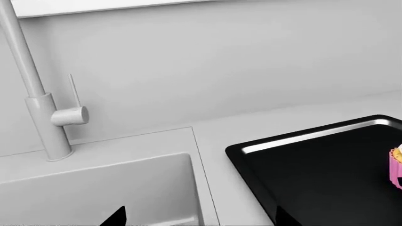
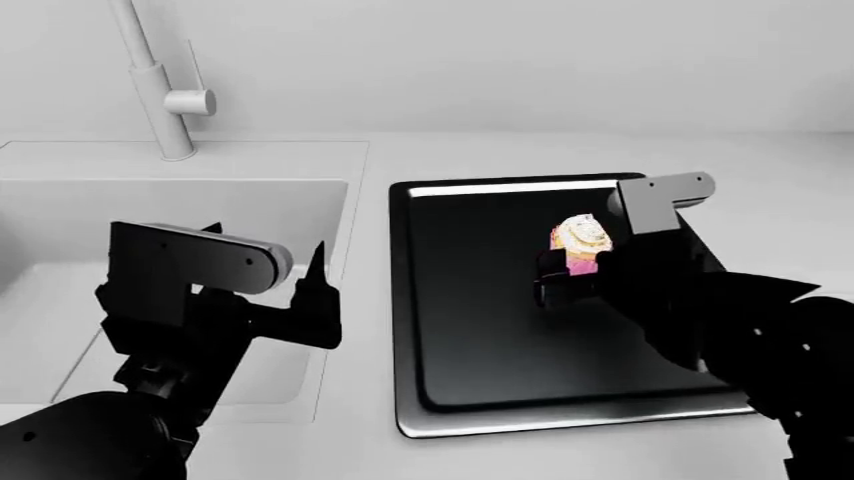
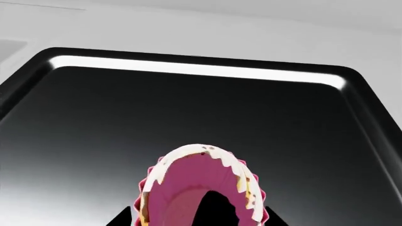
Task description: Move the fresh-baked cupcake off the tray onto the counter, and place the bowl used for mixing into the sink.
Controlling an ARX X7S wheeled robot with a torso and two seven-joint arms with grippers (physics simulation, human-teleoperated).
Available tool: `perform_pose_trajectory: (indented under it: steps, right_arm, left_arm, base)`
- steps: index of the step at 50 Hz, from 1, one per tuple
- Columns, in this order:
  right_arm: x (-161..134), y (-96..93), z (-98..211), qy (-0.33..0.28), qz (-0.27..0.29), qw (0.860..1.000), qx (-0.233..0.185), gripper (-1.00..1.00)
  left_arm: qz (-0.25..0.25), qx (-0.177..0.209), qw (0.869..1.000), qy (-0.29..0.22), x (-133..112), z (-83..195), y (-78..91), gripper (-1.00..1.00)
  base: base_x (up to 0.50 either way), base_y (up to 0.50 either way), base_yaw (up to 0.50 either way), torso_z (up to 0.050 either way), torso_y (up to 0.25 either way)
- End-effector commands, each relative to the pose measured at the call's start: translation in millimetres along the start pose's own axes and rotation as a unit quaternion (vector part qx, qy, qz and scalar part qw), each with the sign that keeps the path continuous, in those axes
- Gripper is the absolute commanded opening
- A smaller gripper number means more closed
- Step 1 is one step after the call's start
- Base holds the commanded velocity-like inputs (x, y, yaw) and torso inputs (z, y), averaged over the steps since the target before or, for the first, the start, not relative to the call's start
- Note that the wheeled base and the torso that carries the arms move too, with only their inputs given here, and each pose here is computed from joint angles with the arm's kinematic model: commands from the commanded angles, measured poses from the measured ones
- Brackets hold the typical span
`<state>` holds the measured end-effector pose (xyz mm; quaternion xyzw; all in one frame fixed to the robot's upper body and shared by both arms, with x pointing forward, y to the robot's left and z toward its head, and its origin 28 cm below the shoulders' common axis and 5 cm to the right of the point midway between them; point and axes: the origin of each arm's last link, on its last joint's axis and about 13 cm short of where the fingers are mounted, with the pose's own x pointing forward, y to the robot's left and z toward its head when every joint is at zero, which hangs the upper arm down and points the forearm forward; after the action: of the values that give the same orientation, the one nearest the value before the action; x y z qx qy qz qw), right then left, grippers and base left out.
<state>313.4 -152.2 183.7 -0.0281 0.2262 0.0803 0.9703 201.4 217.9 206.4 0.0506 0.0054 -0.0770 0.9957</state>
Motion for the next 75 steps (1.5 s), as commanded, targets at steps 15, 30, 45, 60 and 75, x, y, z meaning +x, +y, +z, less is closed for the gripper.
perform_pose_trajectory:
  steps: [15,30,45,60,75]
  right_arm:
    - [-2,-2.4,3,-0.012,-0.008,1.0,-0.006,-1.0]
    - [-20,-2.1,22,-0.058,-0.014,0.998,-0.015,-1.0]
    - [-41,1.6,25,-0.087,-0.017,0.996,-0.017,-1.0]
    - [-48,3.0,24,-0.099,-0.011,0.994,-0.04,-1.0]
    - [-50,3.1,27,-0.101,-0.009,0.994,-0.046,-1.0]
  left_arm:
    - [-0.002,-0.001,1.0,0.002,0,0,-0.7,1.0]
    - [0.0,0.002,1.0,-0.004,-3,3,0.6,1.0]
    - [0.007,0.001,1.0,-0.009,0,5,3.3,1.0]
    - [0.006,0.002,1.0,-0.016,-3,9,3.1,1.0]
    - [0.002,0.001,1.0,-0.016,-2,10,2.8,1.0]
  base:
    - [0.0,0.0,0.0,0.0,0.0]
    - [0.0,0.0,0.0,0.0,0.0]
    - [0.0,0.0,0.0,0.0,0.0]
    - [0.0,0.09,0.0,0.0,0.0]
    - [0.0,0.5,0.0,0.0,0.0]
